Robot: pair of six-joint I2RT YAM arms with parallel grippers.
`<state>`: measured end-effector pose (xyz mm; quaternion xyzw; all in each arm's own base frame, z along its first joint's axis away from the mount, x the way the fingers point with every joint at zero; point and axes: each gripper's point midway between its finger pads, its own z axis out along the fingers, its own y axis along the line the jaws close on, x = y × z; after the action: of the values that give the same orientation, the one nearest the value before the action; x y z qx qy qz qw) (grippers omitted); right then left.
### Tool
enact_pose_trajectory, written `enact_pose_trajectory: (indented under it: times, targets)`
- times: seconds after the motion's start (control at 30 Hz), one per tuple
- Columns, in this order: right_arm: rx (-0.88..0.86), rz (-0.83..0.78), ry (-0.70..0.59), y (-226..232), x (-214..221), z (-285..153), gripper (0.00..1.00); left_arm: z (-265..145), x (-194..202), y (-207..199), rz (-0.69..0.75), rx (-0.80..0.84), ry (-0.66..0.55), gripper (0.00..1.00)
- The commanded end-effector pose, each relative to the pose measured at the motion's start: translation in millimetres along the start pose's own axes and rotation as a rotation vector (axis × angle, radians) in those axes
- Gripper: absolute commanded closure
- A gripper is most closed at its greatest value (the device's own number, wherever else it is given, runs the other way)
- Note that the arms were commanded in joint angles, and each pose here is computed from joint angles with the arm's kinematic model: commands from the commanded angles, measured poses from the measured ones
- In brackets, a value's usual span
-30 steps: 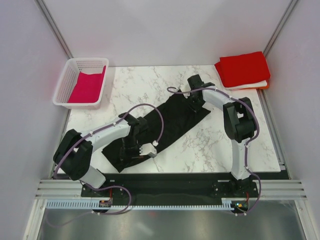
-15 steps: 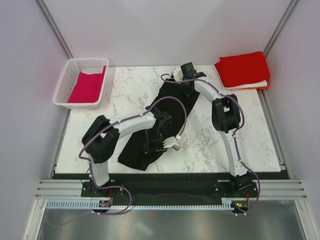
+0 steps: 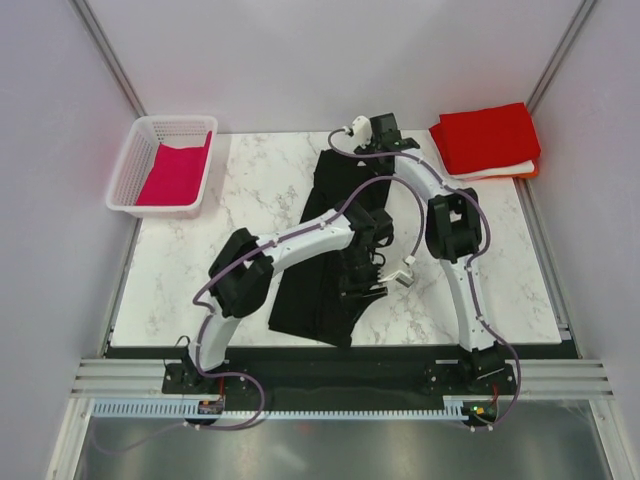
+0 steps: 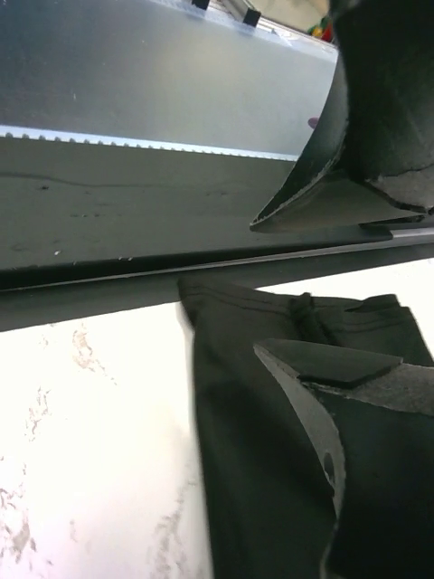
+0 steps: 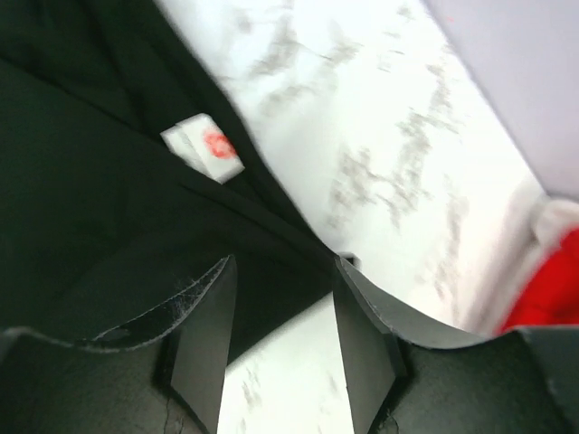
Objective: Fold and stack the t-shirts
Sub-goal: Fold the tshirt
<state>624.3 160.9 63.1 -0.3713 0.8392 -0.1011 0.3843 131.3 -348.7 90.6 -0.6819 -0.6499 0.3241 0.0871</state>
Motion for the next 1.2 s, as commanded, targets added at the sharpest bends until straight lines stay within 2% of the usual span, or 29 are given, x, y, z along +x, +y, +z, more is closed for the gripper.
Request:
enact_pose_trajectory:
  times: [0.0,0.03,0.07,0.13,0.27,0.43,0.73,0.93,1.03,1.17]
  targets:
    - [0.105,0.134,-0.204,-61.9,-63.6,-85.4,0.45,-38.2,1.6,-24.0,0.014,-0.073,-0.026,0.41]
    - [0.104,0.154,-0.231,-65.6,-71.3,-104.0,0.44,-39.4,3.1,-20.8,0.024,-0.097,-0.027,0.42]
    - [0.068,0.178,-0.208,-53.1,-60.3,-100.7,0.44,-36.9,6.1,-9.5,0.028,-0.135,-0.013,0.42]
    - [-0.001,0.236,-0.206,-37.0,-56.2,-108.5,0.44,-19.2,21.2,0.8,-0.004,-0.109,0.042,0.46]
    - [-0.209,0.339,-0.109,25.1,-17.7,-93.3,0.46,9.8,42.9,23.4,-0.029,-0.108,0.081,0.48]
    - [-0.356,0.387,-0.069,66.0,0.7,-86.1,0.48,28.1,46.9,41.8,-0.040,-0.110,0.063,0.50]
    - [-0.367,0.361,0.015,81.5,29.0,-43.2,0.48,58.2,62.8,56.2,-0.107,-0.077,0.080,0.50]
    - [-0.335,0.300,0.062,84.4,47.8,-13.3,0.48,59.9,48.4,72.3,-0.103,-0.098,0.067,0.50]
    - [-0.337,0.269,0.067,84.9,46.8,-2.5,0.48,61.1,38.7,82.5,-0.093,-0.101,0.062,0.50]
    - [-0.276,0.260,0.021,60.7,28.4,12.4,0.47,56.2,15.5,97.7,-0.075,-0.119,0.040,0.50]
